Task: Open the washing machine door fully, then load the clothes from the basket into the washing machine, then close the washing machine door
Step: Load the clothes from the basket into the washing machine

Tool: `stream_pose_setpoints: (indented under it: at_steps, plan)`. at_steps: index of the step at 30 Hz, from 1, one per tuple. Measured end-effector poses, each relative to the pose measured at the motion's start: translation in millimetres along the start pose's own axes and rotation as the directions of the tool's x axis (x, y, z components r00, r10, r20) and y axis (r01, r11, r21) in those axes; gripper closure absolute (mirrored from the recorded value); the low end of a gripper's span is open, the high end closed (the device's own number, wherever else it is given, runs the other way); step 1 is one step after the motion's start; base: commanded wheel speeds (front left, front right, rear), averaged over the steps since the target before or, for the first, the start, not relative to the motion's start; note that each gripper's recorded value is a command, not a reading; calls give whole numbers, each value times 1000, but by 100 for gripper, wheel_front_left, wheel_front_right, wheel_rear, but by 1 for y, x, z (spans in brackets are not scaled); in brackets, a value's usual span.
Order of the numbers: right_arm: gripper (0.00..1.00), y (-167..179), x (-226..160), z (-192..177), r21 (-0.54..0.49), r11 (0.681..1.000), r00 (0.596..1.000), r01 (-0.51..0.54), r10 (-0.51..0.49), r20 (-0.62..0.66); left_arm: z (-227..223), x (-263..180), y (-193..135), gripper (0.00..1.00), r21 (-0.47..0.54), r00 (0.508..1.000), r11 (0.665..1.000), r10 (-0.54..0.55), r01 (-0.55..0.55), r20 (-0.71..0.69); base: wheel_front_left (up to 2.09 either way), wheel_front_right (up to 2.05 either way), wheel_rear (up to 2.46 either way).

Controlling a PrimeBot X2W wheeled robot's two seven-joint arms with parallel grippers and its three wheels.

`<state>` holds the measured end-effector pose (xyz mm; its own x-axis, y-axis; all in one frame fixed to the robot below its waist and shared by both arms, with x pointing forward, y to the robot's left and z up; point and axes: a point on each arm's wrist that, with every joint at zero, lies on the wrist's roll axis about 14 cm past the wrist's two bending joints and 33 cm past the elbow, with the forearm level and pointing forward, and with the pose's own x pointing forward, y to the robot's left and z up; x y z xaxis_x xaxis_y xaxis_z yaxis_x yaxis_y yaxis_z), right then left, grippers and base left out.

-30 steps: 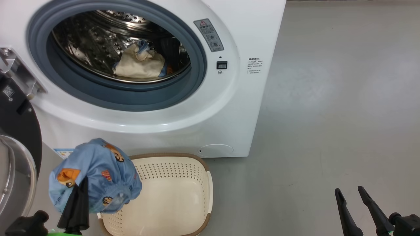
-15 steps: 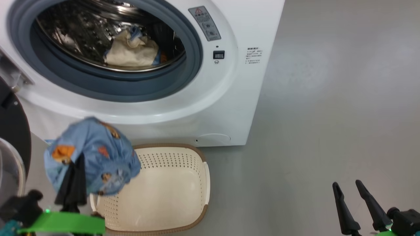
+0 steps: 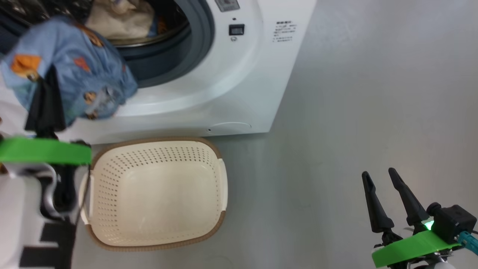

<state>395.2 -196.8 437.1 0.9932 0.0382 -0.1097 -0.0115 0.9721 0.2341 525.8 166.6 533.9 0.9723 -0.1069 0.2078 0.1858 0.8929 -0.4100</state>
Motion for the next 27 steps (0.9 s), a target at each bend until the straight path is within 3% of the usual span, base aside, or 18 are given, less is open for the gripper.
stream_pose_setpoints:
  at_steps: [9, 20, 27]
  plan:
    - [0, -13, 4, -9, 3, 999, 999, 50, -50, -22, -29, 67, 9, 100, 37, 998, 999, -12, 15, -65, 0, 0, 0]
    - [0, -27, 2, -21, -1, 994, 993, 108, -108, -57, -92, 111, 19, 100, 66, 977, 998, 12, 2, -213, 0, 0, 0]
    - [0, -34, 6, -25, -10, 992, 990, 126, -126, -68, -85, 148, 10, 100, 79, 985, 996, -19, 33, -174, 0, 0, 0]
